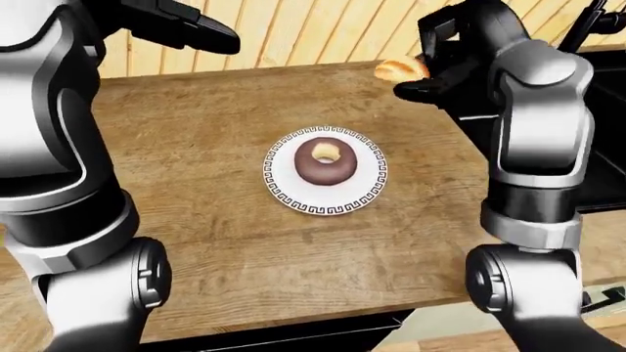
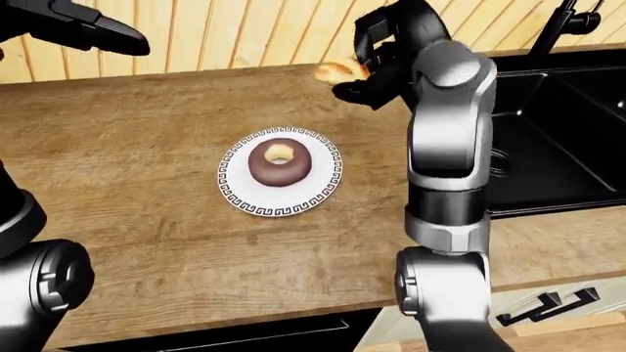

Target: Place the pastries on the plates.

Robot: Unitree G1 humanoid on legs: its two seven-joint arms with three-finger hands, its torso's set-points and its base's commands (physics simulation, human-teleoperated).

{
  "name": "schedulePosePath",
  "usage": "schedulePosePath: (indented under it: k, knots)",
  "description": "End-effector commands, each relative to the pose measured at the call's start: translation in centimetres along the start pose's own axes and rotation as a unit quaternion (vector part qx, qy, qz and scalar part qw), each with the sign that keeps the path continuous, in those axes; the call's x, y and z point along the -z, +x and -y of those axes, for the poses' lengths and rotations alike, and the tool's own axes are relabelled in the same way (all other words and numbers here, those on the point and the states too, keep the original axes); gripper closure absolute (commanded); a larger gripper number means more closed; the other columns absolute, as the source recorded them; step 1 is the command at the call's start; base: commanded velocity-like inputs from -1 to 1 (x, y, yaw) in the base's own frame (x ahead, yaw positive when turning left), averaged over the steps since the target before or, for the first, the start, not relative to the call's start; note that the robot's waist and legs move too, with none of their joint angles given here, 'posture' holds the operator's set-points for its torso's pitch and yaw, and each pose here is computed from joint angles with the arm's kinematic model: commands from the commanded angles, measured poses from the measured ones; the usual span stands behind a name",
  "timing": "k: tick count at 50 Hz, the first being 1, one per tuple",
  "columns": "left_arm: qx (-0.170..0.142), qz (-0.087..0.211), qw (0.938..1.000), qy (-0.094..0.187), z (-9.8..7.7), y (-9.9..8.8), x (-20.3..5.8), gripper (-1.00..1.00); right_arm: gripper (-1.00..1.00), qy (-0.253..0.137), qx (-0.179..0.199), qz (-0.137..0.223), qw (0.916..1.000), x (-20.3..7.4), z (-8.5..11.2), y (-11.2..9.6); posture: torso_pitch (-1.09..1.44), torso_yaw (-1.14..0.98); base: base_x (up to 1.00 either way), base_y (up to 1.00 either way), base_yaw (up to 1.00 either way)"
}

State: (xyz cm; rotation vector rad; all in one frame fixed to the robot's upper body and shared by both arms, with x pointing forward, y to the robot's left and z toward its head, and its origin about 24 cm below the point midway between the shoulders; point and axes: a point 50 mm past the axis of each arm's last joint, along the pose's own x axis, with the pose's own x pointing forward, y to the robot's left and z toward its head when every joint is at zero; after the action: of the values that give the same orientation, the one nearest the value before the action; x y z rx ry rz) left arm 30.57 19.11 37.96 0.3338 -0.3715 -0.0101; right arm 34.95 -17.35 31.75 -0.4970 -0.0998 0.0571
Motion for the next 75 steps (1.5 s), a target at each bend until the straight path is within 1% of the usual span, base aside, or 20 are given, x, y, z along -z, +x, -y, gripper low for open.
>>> schedulePosePath:
  k: [1, 8, 9, 15, 19, 20, 22, 23, 24, 25, 46, 47, 49, 50, 55, 57, 70, 71, 72, 75]
  knots:
    - [-0.006, 0.034, 0.9994, 0.008, -0.1, -0.2, -1.5, -1.00, 1.00, 0.012, 0.019, 0.050, 0.9985, -2.9, 0.7, -1.6, 0.01, 0.00, -0.60, 0.00, 0.00]
    - [-0.005, 0.034, 0.9994, 0.003, 0.0, -0.3, -1.4, -1.00, 1.00, 0.009, 0.017, 0.052, 0.9984, -3.2, 0.6, -1.8, 0.01, 0.00, -0.62, 0.00, 0.00]
    - [-0.006, 0.032, 0.9995, 0.000, 0.3, -0.2, -0.7, -1.00, 1.00, 0.054, 0.036, 0.087, 0.9941, -5.0, 0.6, -2.7, 0.01, 0.00, -0.75, 0.00, 0.00]
    - [-0.013, 0.035, 0.9993, 0.003, 0.1, -0.6, -0.4, -1.00, 1.00, 0.078, 0.052, 0.099, 0.9906, -4.7, 1.0, -4.0, 0.01, 0.00, -0.76, 0.00, 0.00]
    - [-0.013, 0.035, 0.9993, 0.003, 0.1, -0.6, -0.5, -1.00, 1.00, 0.078, 0.055, 0.097, 0.9907, -4.7, 1.2, -4.2, 0.01, 0.00, -0.75, 0.00, 0.00]
    - [-0.020, 0.038, 0.9991, 0.003, 0.1, -0.9, 0.1, -1.00, 1.00, 0.096, 0.069, 0.102, 0.9878, -4.0, 1.2, -4.9, 0.01, 0.00, -0.73, 0.00, 0.00]
    - [-0.020, 0.039, 0.9990, 0.000, 0.6, -0.7, 0.5, -1.00, 1.00, 0.104, 0.070, 0.108, 0.9863, -4.3, 1.2, -5.2, 0.01, 0.00, -0.68, 0.00, 0.00]
    - [-0.018, 0.039, 0.9991, 0.000, 0.9, -0.5, 0.8, -1.00, 1.00, 0.124, 0.076, 0.109, 0.9834, -4.0, 1.2, -5.3, 0.01, 0.00, -0.45, -0.09, 0.00]
    - [-0.018, 0.039, 0.9990, -0.008, 1.1, -0.4, 0.9, -1.00, 1.00, 0.123, 0.077, 0.108, 0.9834, -3.5, 1.0, -5.4, 0.01, 0.00, -0.45, -0.09, 0.00]
    - [-0.018, 0.037, 0.9991, -0.007, 1.2, -0.4, 1.2, -1.00, 1.00, 0.132, 0.074, 0.107, 0.9827, -3.1, 0.7, -5.4, 0.01, 0.00, -0.36, -0.29, 0.00]
    - [-0.016, 0.042, 0.9990, -0.010, 1.4, -0.6, 1.3, -1.00, 1.00, 0.130, 0.075, 0.112, 0.9823, -2.9, 0.3, -5.9, 0.01, 0.00, -0.31, -0.41, 0.00]
    - [-0.016, 0.034, 0.9993, -0.007, 2.2, -0.6, 2.2, -1.00, 1.00, 0.165, 0.095, 0.118, 0.9745, -1.0, 0.0, -5.6, 0.01, 0.00, 0.00, 0.00, 0.00]
    - [-0.018, 0.033, 0.9993, -0.008, 2.4, -0.5, 2.5, -1.00, 1.00, 0.198, 0.106, 0.124, 0.9667, -0.8, 0.3, -5.4, 0.01, 0.00, 0.00, 0.00, 0.00]
    - [-0.016, 0.032, 0.9993, -0.005, 2.4, -0.5, 2.5, -1.00, 1.00, 0.194, 0.112, 0.122, 0.9668, 0.0, 0.1, -5.3, 0.01, 0.00, 0.00, 0.00, 0.00]
    - [-0.018, 0.032, 0.9993, -0.010, 2.3, -0.5, 2.5, -1.00, 1.00, 0.205, 0.110, 0.121, 0.9650, 0.0, 0.3, -5.2, 0.01, 0.00, 0.00, 0.00, 0.00]
    - [-0.019, 0.031, 0.9993, -0.009, 2.3, -0.5, 2.5, -1.00, 1.00, 0.204, 0.107, 0.120, 0.9656, 0.4, -0.2, -5.3, 0.01, 0.00, 0.00, -0.15, 0.00]
    - [-0.017, 0.031, 0.9993, -0.007, 2.3, -0.6, 2.5, -1.00, 1.00, 0.202, 0.102, 0.123, 0.9663, 0.3, -0.5, -5.3, 0.01, 0.00, 0.03, -0.53, 0.00]
    - [-0.017, 0.032, 0.9993, -0.007, 2.2, -0.6, 2.4, -1.00, 1.00, 0.202, 0.103, 0.126, 0.9659, -0.4, -0.1, -5.2, 0.01, 0.00, 0.03, -0.55, 0.00]
    - [-0.018, 0.032, 0.9993, -0.008, 2.2, -0.6, 2.4, -1.00, 1.00, 0.202, 0.101, 0.126, 0.9660, 0.0, -0.4, -5.3, 0.01, 0.00, 0.03, -0.55, 0.00]
    - [-0.016, 0.032, 0.9993, -0.006, 2.2, -0.6, 2.4, -1.00, 1.00, 0.201, 0.099, 0.127, 0.9662, -0.6, -0.2, -5.2, 0.01, 0.00, 0.04, -0.55, 0.00]
